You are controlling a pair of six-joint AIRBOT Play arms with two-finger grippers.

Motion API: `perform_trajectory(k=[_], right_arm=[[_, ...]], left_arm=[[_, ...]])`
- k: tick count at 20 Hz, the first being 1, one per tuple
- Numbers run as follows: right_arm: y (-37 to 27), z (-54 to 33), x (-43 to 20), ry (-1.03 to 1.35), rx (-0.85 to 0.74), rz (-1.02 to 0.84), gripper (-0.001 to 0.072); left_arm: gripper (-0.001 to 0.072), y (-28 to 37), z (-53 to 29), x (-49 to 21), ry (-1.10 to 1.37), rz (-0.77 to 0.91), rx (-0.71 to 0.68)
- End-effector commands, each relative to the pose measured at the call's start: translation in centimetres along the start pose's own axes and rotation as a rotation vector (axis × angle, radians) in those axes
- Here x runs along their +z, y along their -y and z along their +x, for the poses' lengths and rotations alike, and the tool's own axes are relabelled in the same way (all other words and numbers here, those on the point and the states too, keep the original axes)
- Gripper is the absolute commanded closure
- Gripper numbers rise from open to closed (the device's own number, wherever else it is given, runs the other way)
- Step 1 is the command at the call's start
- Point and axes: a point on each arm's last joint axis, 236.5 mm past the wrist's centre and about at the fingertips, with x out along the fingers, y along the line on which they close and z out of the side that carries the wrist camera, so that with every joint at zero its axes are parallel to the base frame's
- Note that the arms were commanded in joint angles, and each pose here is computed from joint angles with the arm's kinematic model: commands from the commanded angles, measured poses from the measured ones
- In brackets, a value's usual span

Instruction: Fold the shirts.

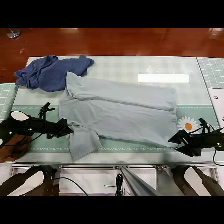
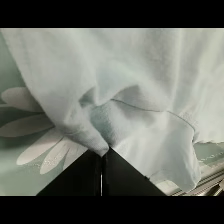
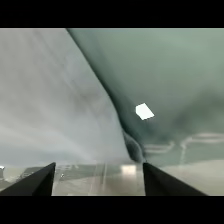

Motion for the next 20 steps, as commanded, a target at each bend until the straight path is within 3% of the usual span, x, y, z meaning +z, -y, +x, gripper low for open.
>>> perform_trajectory(k=[1, 4, 5, 6, 7, 8, 12, 17, 20], right_arm=[[-2.7, 0.8, 2.2, 0.055, 0.118, -0.016, 0.0086], [-3.5, 0.6, 3.4, 0.107, 0.151, -0.024, 0.0113], [-3.3, 0.6, 3.5, 0.110, 0.144, -0.030, 0.0183], [-3.3, 0.6, 3.5, 0.110, 0.141, -0.043, 0.0353], [-3.6, 0.6, 3.3, 0.108, 0.152, -0.104, 0.0617], [-3.9, 0.5, 3.0, 0.099, 0.162, -0.153, 0.0684], [-5.3, -1.6, 4.6, 0.151, 0.176, -0.205, 0.0684], [-10.7, -7.5, 10.6, 0.337, 0.278, -0.236, 0.0684], [-14.0, -7.2, 13.6, 0.328, 0.275, -0.284, 0.0684]], left_arm=[[0.0691, 0.2, 0.0, 0.0, 0.003, -0.003, -0.007], [0.0691, 0.4, 0.0, 0.1, 0.005, -0.007, -0.016], [0.0691, 0.4, 0.0, 0.1, 0.006, -0.007, -0.016], [0.0691, 0.5, -0.1, 0.2, 0.008, -0.004, -0.016], [0.0691, 0.7, -0.3, 0.4, 0.009, 0.001, -0.018], [0.0691, 1.1, -0.6, 0.6, 0.009, 0.015, -0.024], [0.0690, 3.9, -3.6, 3.3, 0.053, 0.116, -0.055], [0.0692, 8.2, -9.1, 13.5, 0.341, 0.170, -0.049], [0.0692, 11.7, -7.9, 18.3, 0.317, 0.188, -0.067]])
